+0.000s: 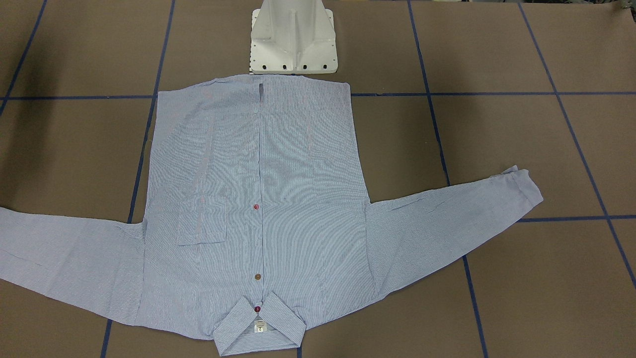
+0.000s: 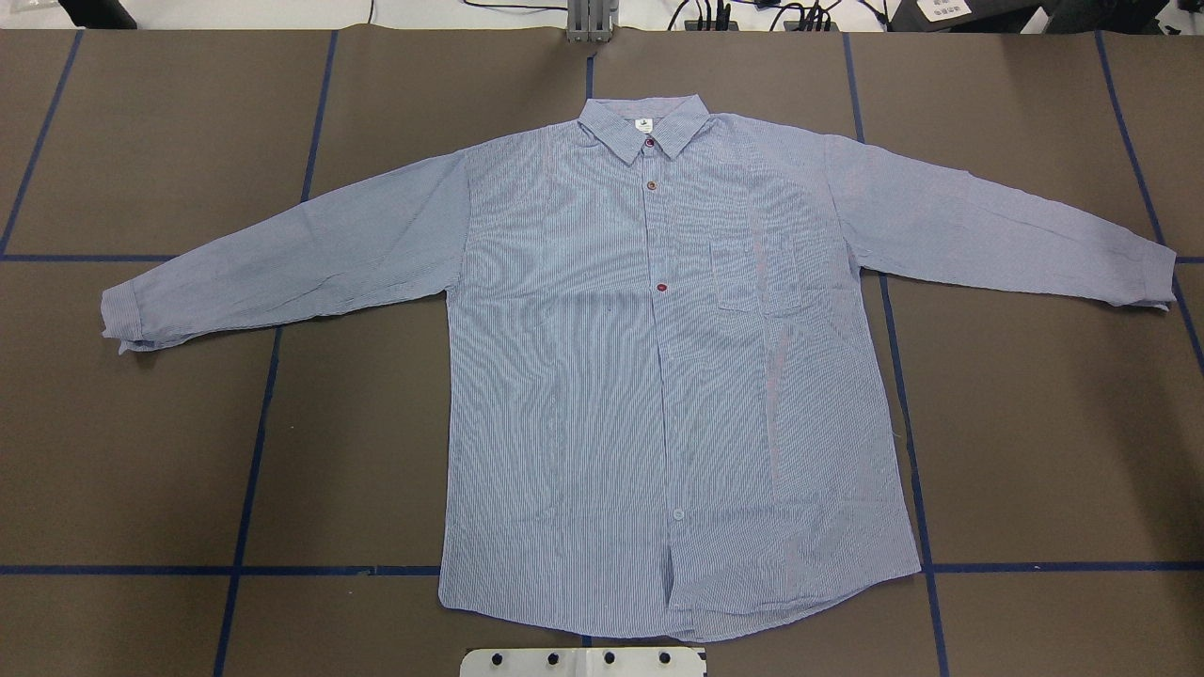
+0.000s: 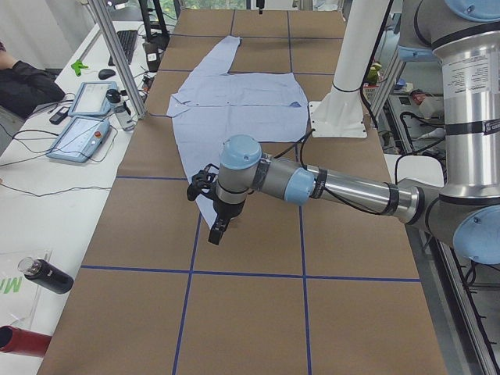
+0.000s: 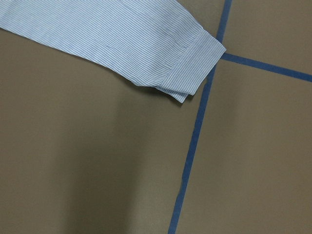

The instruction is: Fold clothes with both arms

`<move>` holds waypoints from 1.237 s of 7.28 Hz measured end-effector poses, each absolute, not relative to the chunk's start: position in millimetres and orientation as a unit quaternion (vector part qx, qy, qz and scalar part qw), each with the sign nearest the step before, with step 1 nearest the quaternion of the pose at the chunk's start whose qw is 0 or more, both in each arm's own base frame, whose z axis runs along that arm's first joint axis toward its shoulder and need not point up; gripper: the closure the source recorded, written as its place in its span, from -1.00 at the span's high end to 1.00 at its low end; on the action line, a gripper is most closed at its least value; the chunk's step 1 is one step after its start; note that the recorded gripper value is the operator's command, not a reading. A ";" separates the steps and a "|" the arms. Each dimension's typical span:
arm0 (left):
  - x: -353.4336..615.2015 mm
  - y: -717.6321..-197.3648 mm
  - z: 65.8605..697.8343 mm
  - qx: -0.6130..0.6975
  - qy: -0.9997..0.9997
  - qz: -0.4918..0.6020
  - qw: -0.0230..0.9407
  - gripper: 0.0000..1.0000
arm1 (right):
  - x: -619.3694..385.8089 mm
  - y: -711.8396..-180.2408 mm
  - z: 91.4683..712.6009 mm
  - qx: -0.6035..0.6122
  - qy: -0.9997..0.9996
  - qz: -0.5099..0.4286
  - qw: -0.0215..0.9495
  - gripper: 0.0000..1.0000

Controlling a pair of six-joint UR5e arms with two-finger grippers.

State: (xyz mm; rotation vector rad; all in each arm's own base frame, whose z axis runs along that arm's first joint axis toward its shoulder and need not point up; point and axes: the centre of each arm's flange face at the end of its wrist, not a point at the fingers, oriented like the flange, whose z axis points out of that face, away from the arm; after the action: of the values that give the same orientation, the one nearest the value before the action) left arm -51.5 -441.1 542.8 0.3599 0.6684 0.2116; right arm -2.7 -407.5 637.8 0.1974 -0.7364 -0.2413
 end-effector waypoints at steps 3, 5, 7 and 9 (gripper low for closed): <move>-51.5 -439.4 544.4 0.180 0.326 0.105 0.922 1.00 | -38.2 -484.9 660.3 0.148 -0.357 -0.166 0.907 0.86; -51.3 -438.8 544.5 0.181 0.327 0.105 0.922 1.00 | -61.4 -503.3 673.4 0.149 -0.353 -0.189 0.904 0.74; -51.3 -438.0 545.0 0.180 0.327 0.106 0.921 1.00 | -72.0 -505.2 694.3 0.150 -0.335 -0.232 0.901 0.67; -51.7 -437.6 545.6 0.180 0.327 0.105 0.922 1.00 | -83.3 -513.9 707.8 0.158 -0.312 -0.273 0.896 0.54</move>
State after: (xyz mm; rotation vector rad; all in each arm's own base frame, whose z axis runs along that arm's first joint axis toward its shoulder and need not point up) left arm -51.7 -437.6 545.6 0.3693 0.6726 0.2162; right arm -83.3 -513.9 707.8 0.3279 -0.6469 -0.5655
